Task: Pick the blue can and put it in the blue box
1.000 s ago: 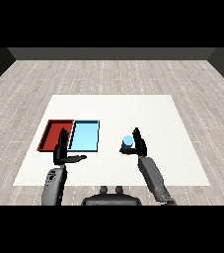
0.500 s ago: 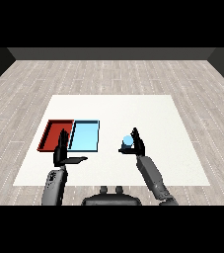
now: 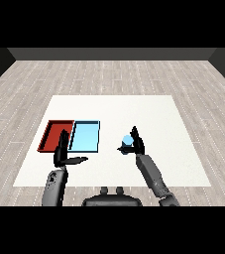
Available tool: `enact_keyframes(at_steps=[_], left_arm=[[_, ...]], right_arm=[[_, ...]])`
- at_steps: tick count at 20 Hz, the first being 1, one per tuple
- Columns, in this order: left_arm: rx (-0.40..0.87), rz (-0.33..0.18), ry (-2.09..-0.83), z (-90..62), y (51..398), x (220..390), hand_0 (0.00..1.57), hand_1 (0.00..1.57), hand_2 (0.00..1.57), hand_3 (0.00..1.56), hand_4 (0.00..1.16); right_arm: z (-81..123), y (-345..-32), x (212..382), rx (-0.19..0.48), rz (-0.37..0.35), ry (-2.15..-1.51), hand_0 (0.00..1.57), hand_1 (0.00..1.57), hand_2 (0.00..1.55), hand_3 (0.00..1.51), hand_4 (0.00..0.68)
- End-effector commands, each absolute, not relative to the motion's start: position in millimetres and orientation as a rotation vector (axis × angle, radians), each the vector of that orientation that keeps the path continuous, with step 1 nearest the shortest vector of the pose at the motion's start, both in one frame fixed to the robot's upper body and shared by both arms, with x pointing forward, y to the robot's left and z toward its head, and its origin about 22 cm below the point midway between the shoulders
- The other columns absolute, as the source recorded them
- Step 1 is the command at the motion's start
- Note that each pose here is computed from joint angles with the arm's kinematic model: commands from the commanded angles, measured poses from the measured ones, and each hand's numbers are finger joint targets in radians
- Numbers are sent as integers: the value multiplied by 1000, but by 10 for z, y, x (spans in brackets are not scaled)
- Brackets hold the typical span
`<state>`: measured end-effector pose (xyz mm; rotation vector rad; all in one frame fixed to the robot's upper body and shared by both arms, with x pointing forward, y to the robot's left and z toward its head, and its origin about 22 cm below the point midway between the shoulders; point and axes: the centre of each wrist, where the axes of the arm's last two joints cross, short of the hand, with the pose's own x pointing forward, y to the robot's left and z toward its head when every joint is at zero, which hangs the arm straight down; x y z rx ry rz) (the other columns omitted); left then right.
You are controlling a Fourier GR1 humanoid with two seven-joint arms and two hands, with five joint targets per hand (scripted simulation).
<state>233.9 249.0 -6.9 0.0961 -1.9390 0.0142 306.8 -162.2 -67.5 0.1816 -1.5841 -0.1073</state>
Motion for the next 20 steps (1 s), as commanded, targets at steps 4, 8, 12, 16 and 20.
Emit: enact_keyframes(at_steps=[4,8,12,16,20], left_arm=[[83,37,-1935,128,2595,2309,0,0,0,0,0],[55,15,-1929,-72,2427,2346,0,0,0,0,0],[76,7,-1944,-49,2541,2378,0,0,0,0,0],[85,6,-1972,148,2551,2386,0,0,0,0,0],[83,-7,-1944,-131,2440,2365,0,0,0,0,0]], right_arm=[[-894,-1613,2985,151,-153,-1607,0,0,0,0,0],[-969,-1476,2962,24,-102,-1525,1380,1380,1405,1390,417],[-782,-1463,3160,-23,-110,-1519,1474,1474,1459,1438,554],[-786,-1552,3298,27,-113,-1536,1456,1456,1449,1419,523],[-613,-1429,3191,10,-64,-1630,1465,1465,1467,1324,448]])
